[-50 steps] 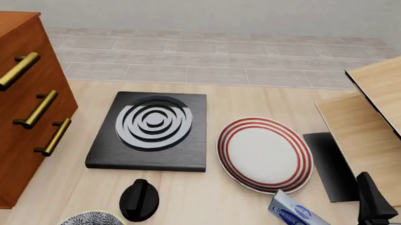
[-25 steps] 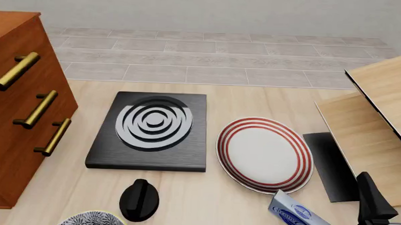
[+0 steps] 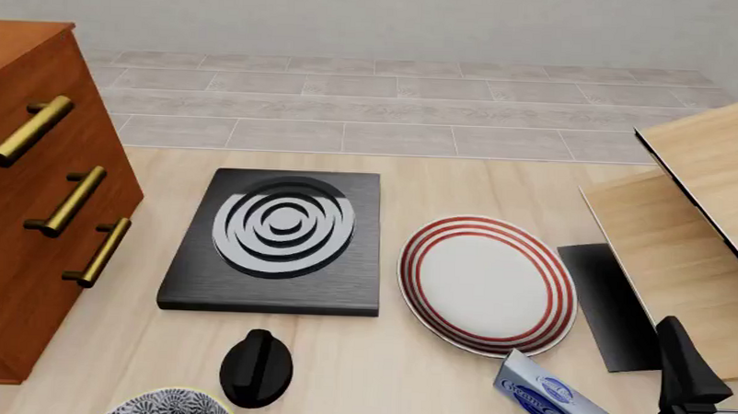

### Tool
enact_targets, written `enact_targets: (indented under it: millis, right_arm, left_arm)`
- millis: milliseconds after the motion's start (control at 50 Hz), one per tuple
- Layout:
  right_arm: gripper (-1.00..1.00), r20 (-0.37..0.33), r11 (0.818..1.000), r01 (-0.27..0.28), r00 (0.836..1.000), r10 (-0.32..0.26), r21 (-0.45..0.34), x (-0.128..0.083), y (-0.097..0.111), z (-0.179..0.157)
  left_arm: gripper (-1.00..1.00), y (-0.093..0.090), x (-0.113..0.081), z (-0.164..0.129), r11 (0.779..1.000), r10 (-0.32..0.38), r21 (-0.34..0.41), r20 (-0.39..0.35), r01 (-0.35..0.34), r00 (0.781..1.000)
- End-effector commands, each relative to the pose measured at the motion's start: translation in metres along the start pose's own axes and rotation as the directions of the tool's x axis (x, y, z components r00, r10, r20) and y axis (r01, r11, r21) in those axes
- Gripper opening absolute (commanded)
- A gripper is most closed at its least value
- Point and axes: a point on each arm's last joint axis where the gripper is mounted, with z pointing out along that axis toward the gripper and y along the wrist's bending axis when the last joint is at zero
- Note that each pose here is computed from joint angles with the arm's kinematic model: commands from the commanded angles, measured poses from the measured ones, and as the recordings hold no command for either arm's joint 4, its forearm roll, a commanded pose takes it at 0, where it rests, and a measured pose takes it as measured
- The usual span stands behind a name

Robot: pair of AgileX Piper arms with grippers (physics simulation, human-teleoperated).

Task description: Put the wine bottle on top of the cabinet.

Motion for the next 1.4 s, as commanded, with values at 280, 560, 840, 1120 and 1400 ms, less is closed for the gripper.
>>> enact_targets:
  millis: [280,560,840,1120,1400]
  right_arm:
    - [1.00,0.000,1.000,0.000,1.000,0.000,0.000,0.000,0.000,0.000]
    - [1.00,0.000,1.000,0.000,1.000,0.000,0.000,0.000,0.000,0.000]
    - [1.00,0.000,1.000,0.000,1.000,0.000,0.000,0.000,0.000,0.000]
    - [1.00,0.000,1.000,0.000,1.000,0.000,0.000,0.000,0.000,0.000]
    - [1.00,0.000,1.000,0.000,1.000,0.000,0.000,0.000,0.000,0.000]
  left_arm:
    - [-1.00,0.004,0.026,0.012,0.999,-0.028,-0.039,-0.043,0.027,0.999]
    - [-1.00,-0.001,0.049,0.025,0.999,-0.042,-0.034,-0.079,0.039,0.996]
    - [-1.00,0.003,0.064,0.032,0.996,-0.073,-0.060,-0.112,0.067,0.991]
    - [1.00,0.002,0.063,0.030,0.996,-0.074,-0.054,-0.118,0.068,0.990]
    - [1.00,-0.001,0.055,0.016,0.997,-0.063,-0.041,-0.096,0.059,0.993]
